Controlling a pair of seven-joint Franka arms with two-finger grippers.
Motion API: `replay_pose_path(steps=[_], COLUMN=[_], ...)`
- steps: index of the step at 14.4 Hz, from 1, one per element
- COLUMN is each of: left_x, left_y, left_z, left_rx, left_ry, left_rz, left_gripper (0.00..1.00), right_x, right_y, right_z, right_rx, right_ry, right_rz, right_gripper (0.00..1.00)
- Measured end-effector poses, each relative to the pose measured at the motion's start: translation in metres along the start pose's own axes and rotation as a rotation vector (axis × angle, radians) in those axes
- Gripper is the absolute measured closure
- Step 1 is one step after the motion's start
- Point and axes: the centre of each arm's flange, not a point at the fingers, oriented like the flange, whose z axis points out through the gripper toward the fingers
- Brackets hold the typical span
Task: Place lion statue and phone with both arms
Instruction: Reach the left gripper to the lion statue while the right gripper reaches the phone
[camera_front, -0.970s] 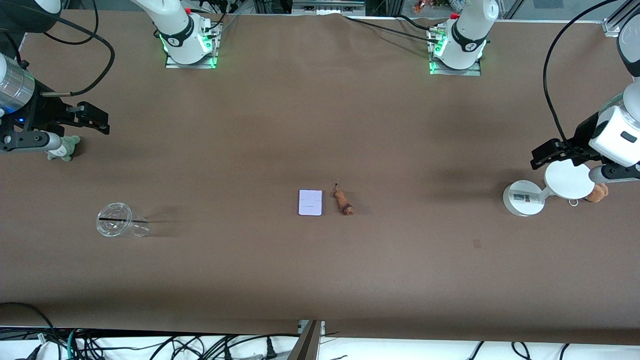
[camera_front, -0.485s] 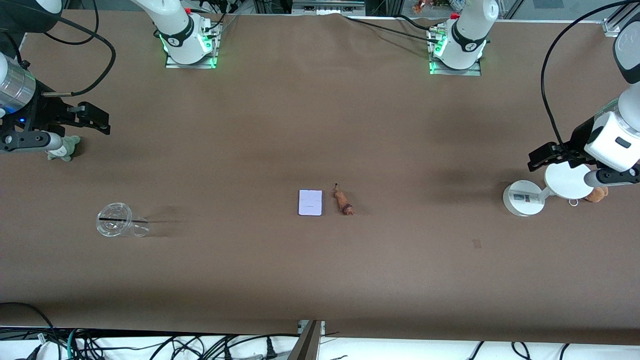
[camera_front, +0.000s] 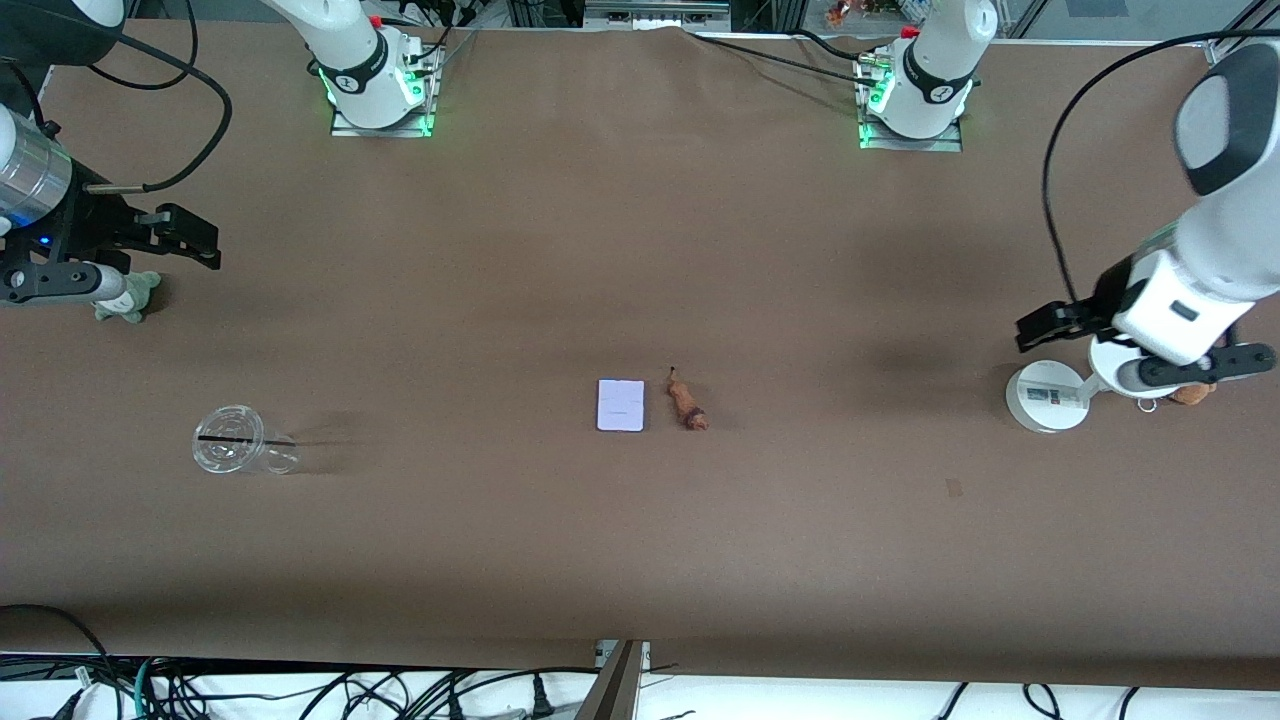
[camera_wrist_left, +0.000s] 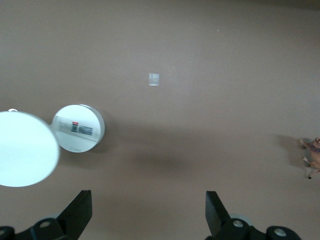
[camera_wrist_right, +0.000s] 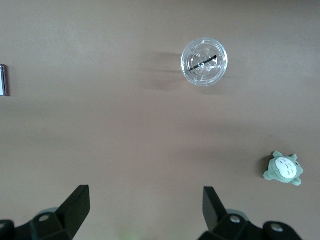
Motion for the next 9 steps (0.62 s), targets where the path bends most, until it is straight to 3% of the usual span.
replay_pose_path(steps=[9], left_x=[-0.035], left_y=[0.233], left_z=[0.151], left_rx=[-0.048], left_ry=[-0.007], left_rz=[-0.470], left_gripper=[0.00], right_x=[0.006], right_y=[-0.002], right_z=[0.010], right_rx=[-0.002], right_ry=[-0.018], right_rz=[-0.002], right_gripper=[0.00])
